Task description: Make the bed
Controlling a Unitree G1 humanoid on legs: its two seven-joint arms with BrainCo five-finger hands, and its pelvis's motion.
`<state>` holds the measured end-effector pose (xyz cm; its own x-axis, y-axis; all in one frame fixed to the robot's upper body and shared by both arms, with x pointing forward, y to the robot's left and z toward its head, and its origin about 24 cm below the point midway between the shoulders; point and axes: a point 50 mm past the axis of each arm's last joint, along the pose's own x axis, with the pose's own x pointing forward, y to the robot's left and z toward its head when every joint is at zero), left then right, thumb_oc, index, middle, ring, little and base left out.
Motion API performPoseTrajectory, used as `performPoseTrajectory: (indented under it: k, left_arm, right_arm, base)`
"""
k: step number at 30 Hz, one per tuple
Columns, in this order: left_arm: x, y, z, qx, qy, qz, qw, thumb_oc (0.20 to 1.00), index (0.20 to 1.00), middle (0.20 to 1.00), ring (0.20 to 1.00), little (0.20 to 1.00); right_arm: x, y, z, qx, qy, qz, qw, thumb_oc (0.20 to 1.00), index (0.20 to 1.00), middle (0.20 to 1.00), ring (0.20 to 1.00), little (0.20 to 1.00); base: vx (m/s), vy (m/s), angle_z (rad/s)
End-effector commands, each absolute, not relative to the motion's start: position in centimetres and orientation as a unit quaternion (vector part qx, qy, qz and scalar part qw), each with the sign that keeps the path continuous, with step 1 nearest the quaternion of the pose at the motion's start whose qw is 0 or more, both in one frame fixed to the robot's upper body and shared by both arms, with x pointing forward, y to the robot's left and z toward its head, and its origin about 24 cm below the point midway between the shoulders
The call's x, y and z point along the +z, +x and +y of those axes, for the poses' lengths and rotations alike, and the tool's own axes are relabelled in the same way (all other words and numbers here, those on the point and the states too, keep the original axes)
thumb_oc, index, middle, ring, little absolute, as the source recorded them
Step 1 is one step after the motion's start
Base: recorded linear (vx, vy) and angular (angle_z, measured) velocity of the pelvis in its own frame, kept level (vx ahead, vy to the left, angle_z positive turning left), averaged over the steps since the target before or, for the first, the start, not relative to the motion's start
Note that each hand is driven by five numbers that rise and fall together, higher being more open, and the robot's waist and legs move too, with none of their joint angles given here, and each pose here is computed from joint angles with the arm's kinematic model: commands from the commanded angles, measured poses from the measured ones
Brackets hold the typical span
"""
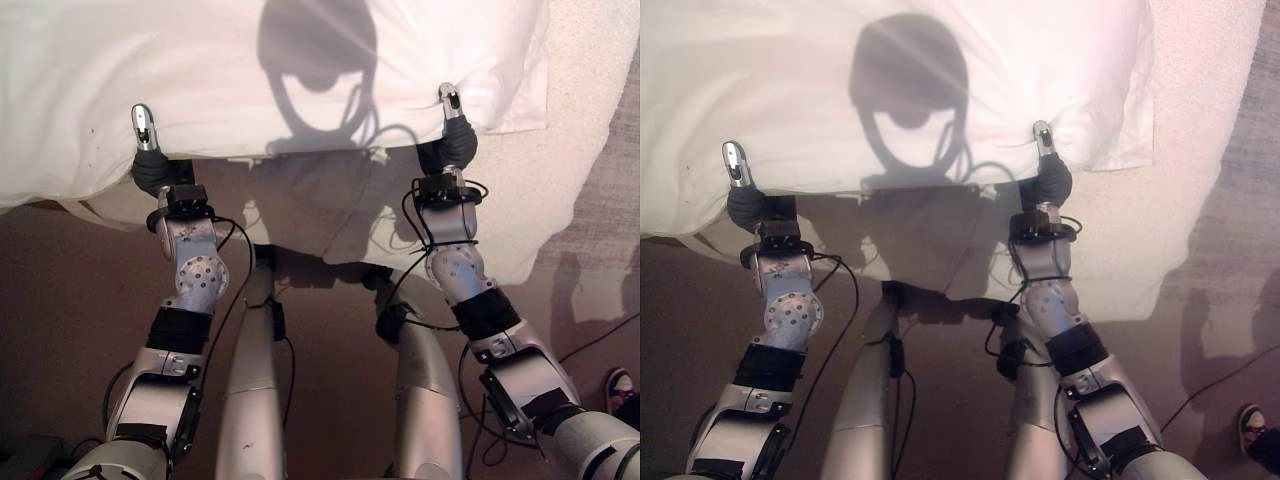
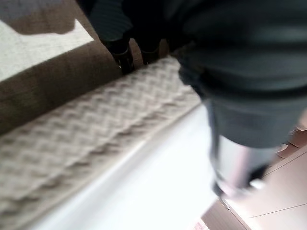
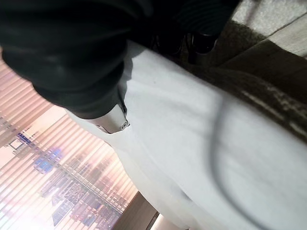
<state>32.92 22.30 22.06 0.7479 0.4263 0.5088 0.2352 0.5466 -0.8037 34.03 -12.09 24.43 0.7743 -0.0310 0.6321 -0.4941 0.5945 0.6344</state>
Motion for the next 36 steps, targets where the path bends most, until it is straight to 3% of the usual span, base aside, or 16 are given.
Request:
performPoseTrajectory:
  k: [1, 19, 23, 24, 32, 36]
  left_arm:
    - [24.8, 29.7, 27.3, 0.118, -0.441, -0.469, 0.756, 0.200, 0.200, 0.200, 0.200, 0.200]
    - [23.4, 28.7, 28.7, 0.150, -0.412, -0.468, 0.767, 0.200, 0.200, 0.200, 0.200, 0.200]
    - [20.5, 28.2, 28.9, 0.168, -0.395, -0.427, 0.796, 0.200, 0.200, 0.200, 0.200, 0.200]
    - [18.8, 27.8, 29.3, 0.173, -0.358, -0.396, 0.827, 0.200, 0.200, 0.200, 0.200, 0.200]
    - [18.0, 26.0, 29.2, 0.142, -0.244, -0.371, 0.884, 0.200, 0.200, 0.200, 0.200, 0.200]
    - [18.0, 25.9, 29.6, 0.125, -0.186, -0.347, 0.911, 0.200, 0.200, 0.200, 0.200, 0.200]
  right_arm:
    - [25.6, 31.7, -17.9, 0.082, 0.404, -0.403, 0.817, 0.200, 0.200, 0.200, 0.200, 0.200]
    - [23.8, 31.4, -19.5, 0.040, 0.410, -0.397, 0.820, 0.200, 0.200, 0.200, 0.200, 0.200]
    - [21.0, 30.9, -20.7, -0.006, 0.419, -0.373, 0.828, 0.200, 0.200, 0.200, 0.200, 0.200]
    - [19.5, 30.7, -21.5, -0.028, 0.398, -0.354, 0.846, 0.200, 0.200, 0.200, 0.200, 0.200]
    - [16.4, 30.4, -23.3, -0.052, 0.338, -0.293, 0.893, 0.200, 0.200, 0.200, 0.200, 0.200]
    - [13.4, 29.1, -25.0, -0.088, 0.324, -0.246, 0.909, 0.200, 0.200, 0.200, 0.200, 0.200]
  base:
    - [0.00, 0.000, 0.00]
    - [0.00, -0.010, 0.02]
    - [0.05, -0.090, 0.03]
    - [0.09, -0.056, 0.06]
    - [0.05, 0.045, 0.10]
    - [0.19, 0.550, 0.53]
